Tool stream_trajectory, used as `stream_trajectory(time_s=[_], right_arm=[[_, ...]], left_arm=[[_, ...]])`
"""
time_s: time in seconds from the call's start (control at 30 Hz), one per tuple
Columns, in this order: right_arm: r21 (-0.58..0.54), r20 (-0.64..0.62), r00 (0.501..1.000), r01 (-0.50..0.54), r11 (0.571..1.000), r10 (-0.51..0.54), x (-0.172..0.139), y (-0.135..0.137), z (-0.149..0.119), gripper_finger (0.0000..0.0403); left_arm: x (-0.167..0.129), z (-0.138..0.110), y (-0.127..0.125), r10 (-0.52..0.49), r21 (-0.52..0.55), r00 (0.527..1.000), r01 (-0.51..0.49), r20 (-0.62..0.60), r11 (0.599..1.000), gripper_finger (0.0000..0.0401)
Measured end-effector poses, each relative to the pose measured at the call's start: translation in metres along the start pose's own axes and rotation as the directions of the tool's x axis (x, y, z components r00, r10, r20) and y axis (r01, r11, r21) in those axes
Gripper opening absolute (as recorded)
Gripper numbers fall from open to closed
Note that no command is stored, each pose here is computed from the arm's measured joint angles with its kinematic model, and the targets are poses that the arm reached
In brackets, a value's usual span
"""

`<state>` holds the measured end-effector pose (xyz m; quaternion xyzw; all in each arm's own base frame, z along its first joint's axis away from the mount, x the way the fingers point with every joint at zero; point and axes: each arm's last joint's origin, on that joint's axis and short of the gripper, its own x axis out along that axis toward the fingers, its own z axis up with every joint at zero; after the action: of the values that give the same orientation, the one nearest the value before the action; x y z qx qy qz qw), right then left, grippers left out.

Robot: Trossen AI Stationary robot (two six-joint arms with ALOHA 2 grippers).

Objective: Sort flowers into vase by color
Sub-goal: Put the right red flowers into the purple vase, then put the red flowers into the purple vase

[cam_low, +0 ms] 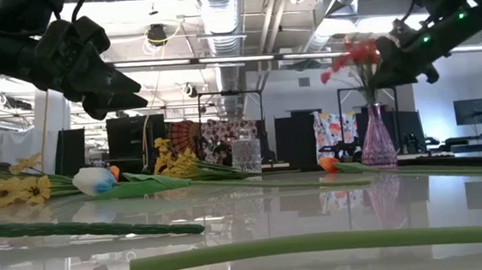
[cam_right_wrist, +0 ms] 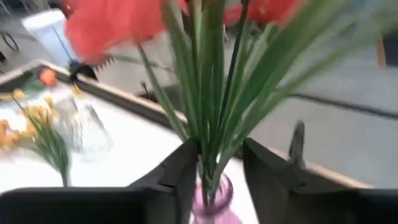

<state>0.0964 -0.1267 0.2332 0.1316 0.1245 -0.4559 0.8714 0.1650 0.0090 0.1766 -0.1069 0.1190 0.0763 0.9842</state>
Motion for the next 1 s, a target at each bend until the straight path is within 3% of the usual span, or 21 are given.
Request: stream_trajectory(time_s=[0.17, 0.27, 0.37, 0.5, 0.6, 0.73, 1.0], right_arm=[[-0.001, -0.203, 0.979, -0.003, 1.000, 0.003, -0.013, 0.006, 0.007, 0.0238], [-0.010, -0.291, 0.956, -0.035, 0.999, 0.030, -0.023, 0.013, 0.013, 0.0261], [0.020, -0.298, 0.945, -0.136, 0.990, 0.136, -0.033, 0.026, 0.026, 0.0269], [0.069, -0.329, 0.893, -0.303, 0.951, 0.308, -0.051, 0.046, 0.043, 0.0270], [0.154, -0.345, 0.823, -0.425, 0.892, 0.452, -0.062, 0.063, 0.048, 0.0270], [0.247, -0.418, 0.679, -0.555, 0.794, 0.604, -0.073, 0.092, 0.040, 0.0270], [0.324, -0.512, 0.453, -0.685, 0.653, 0.730, -0.087, 0.184, 0.005, 0.0270]], left_arm=[[0.000, 0.000, 0.000, 0.000, 0.038, 1.000, 0.000, 0.000, 0.999, 0.0229], [0.000, 0.000, 0.000, 0.004, 0.045, 1.000, -0.004, 0.001, 0.999, 0.0229], [0.000, 0.000, 0.000, 0.004, 0.045, 1.000, -0.004, 0.000, 0.999, 0.0229], [0.000, -0.002, 0.001, 0.006, 0.046, 1.000, -0.006, -0.017, 0.999, 0.0229], [0.000, -0.002, 0.000, 0.002, 0.047, 1.000, -0.001, -0.019, 0.999, 0.0229], [0.000, -0.002, 0.001, 0.004, 0.056, 1.000, -0.003, -0.026, 0.998, 0.0229], [0.000, -0.006, 0.001, 0.014, 0.062, 0.998, -0.010, -0.065, 0.998, 0.0229]])
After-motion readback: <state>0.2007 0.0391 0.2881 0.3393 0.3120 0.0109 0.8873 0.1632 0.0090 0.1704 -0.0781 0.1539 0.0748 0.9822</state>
